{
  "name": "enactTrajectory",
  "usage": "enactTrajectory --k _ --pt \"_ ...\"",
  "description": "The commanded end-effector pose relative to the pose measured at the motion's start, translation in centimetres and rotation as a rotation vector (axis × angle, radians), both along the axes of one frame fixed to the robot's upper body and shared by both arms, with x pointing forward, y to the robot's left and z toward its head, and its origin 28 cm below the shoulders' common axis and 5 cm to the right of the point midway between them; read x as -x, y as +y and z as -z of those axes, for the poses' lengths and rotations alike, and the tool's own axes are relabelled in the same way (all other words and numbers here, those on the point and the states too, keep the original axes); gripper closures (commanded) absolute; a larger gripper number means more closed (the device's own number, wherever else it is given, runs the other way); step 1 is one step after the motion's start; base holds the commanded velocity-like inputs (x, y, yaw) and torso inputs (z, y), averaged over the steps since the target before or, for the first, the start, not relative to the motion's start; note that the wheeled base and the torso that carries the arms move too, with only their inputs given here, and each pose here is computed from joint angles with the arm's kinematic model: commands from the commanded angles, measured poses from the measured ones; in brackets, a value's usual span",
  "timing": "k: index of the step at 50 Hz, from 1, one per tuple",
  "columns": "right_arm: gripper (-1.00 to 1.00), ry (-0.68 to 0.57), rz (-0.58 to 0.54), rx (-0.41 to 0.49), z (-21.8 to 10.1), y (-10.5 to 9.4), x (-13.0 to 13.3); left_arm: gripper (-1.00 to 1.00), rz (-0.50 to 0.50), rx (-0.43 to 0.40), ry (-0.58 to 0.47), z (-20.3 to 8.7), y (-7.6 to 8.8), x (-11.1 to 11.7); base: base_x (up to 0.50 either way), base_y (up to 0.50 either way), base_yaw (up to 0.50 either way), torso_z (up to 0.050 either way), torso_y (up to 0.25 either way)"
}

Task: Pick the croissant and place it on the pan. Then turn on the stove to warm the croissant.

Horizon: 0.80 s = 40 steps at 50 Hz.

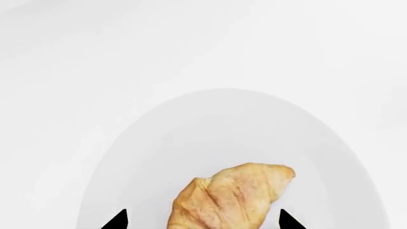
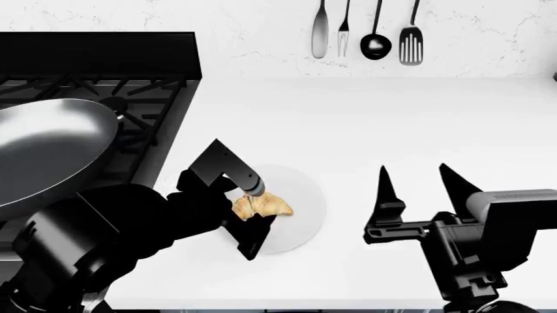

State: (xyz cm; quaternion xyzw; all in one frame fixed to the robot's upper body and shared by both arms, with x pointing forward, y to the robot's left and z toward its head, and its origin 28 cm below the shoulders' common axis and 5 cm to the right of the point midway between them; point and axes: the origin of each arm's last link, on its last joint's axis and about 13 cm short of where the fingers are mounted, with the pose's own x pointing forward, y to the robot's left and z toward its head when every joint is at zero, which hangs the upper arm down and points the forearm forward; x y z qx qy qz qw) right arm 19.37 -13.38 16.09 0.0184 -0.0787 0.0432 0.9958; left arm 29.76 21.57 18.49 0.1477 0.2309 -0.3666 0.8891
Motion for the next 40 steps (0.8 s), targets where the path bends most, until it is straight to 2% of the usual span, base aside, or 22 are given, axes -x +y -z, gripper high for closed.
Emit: enactTrajectory --k 1,13,14,28,40 --pt "-1.00 -0.006 -0.004 -0.011 0.2 0.3 -0.2 -1.00 -0.003 -0.006 0.005 0.2 0.0 -0.2 0.00 0.00 0.00 0.000 0.000" --pt "-1.00 -0.004 -0.004 -0.012 0.4 -0.2 0.2 -1.00 0.004 -0.008 0.016 0.5 0.0 -0.3 0.00 0.00 0.00 0.000 0.000" --pt "-1.00 -0.004 -0.005 -0.012 0.4 -0.2 0.2 1.00 0.007 -0.008 0.016 0.6 0.0 -0.3 0.00 0.00 0.00 0.000 0.000" --pt "-1.00 -0.011 -0.005 -0.012 0.0 0.1 0.2 1.00 -0.025 -0.002 -0.011 -0.2 0.0 -0.2 0.00 0.00 0.00 0.000 0.000" --pt "-1.00 -0.029 -0.006 -0.014 -0.4 0.2 0.7 1.00 -0.039 0.021 -0.062 -2.4 0.2 0.5 0.00 0.00 0.00 0.000 0.000"
